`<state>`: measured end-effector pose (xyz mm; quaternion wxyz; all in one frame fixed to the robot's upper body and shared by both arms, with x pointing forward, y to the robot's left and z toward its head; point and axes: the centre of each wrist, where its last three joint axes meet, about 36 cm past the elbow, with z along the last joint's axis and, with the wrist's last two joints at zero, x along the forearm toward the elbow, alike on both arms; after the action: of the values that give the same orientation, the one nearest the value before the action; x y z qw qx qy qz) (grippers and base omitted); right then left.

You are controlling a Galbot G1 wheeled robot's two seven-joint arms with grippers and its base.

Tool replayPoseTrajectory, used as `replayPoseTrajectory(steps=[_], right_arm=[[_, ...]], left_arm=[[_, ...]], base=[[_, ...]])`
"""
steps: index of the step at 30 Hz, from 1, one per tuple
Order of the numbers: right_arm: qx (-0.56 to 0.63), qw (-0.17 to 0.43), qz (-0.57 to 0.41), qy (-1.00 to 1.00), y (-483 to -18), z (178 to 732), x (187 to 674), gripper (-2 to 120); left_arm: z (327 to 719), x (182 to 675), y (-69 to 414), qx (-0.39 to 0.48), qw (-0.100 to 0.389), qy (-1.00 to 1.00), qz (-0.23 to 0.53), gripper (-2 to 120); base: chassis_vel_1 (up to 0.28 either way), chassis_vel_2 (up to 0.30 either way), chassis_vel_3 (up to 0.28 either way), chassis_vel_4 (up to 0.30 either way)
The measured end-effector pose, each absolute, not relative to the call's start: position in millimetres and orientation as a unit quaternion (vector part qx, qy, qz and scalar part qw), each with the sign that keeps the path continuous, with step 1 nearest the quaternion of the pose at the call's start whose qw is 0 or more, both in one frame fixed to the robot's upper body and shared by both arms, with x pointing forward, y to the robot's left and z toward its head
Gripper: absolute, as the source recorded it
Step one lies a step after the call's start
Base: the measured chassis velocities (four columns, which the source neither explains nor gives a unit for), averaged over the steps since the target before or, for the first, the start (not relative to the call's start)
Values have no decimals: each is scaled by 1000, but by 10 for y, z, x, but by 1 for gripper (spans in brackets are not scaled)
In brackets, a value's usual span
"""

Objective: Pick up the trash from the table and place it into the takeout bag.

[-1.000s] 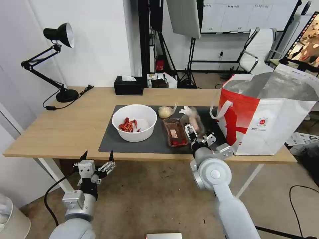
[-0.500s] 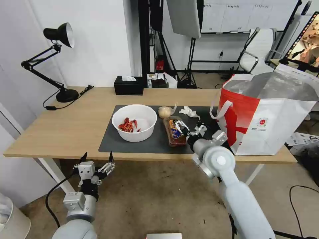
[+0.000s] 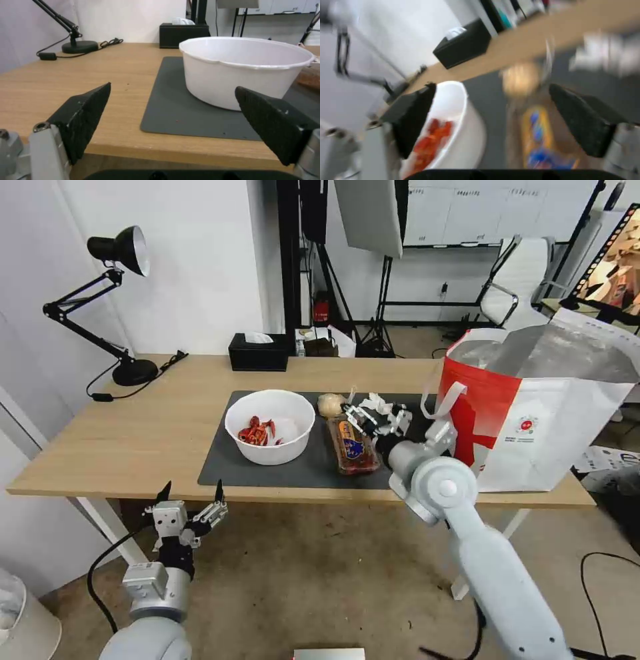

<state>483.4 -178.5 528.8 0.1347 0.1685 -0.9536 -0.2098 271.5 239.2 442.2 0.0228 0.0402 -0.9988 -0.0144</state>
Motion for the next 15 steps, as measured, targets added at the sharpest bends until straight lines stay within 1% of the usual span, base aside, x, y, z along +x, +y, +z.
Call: replayPoseTrajectory(steps=[2, 3, 4, 6, 7, 8, 10, 11, 12, 13, 14, 15], right_arm=[[210, 101, -121, -965, -1911, 5305, 4952, 76], [247, 60, -14, -967, -2114, 5310, 5126, 69], [247, 60, -14, -967, -2114, 5310, 5126, 69], [282, 32, 112, -952, -2436, 5316, 5392, 58], [290, 32, 136, -947, -2510, 5318, 5454, 53], [290, 32, 136, -947, -2510, 5318, 5454, 53], [318, 48, 184, -929, -2718, 5304, 5646, 44], [336, 60, 190, -920, -2779, 5263, 5724, 38], [336, 60, 190, -920, -2779, 5263, 5724, 38], [349, 69, 189, -915, -2802, 5227, 5769, 34], [368, 88, 183, -907, -2805, 5129, 5849, 28], [374, 95, 180, -905, -2796, 5086, 5882, 26]], left_arm=[[4428, 2724, 2388, 39, 21, -999, -13, 100], [4436, 2744, 2379, 37, 18, -999, -12, 100], [4436, 2744, 2379, 37, 18, -999, -12, 100], [4441, 2773, 2358, 34, 17, -999, 0, 100], [4443, 2779, 2352, 33, 18, -999, 4, 100], [4443, 2779, 2352, 33, 18, -999, 4, 100], [4443, 2795, 2345, 31, 18, -999, 10, 100], [4436, 2801, 2344, 30, 19, -999, 10, 100], [4436, 2801, 2344, 30, 19, -999, 10, 100], [4430, 2805, 2342, 29, 20, -999, 10, 100], [4422, 2807, 2341, 28, 21, -999, 10, 100], [4418, 2809, 2341, 27, 22, -999, 10, 100]], base=[[0, 0, 0, 0], [0, 0, 0, 0], [0, 0, 0, 0], [0, 0, 0, 0], [0, 0, 0, 0], [0, 0, 0, 0], [0, 0, 0, 0], [0, 0, 0, 0], [0, 0, 0, 0], [0, 0, 0, 0], [0, 0, 0, 0], [0, 0, 0, 0]])
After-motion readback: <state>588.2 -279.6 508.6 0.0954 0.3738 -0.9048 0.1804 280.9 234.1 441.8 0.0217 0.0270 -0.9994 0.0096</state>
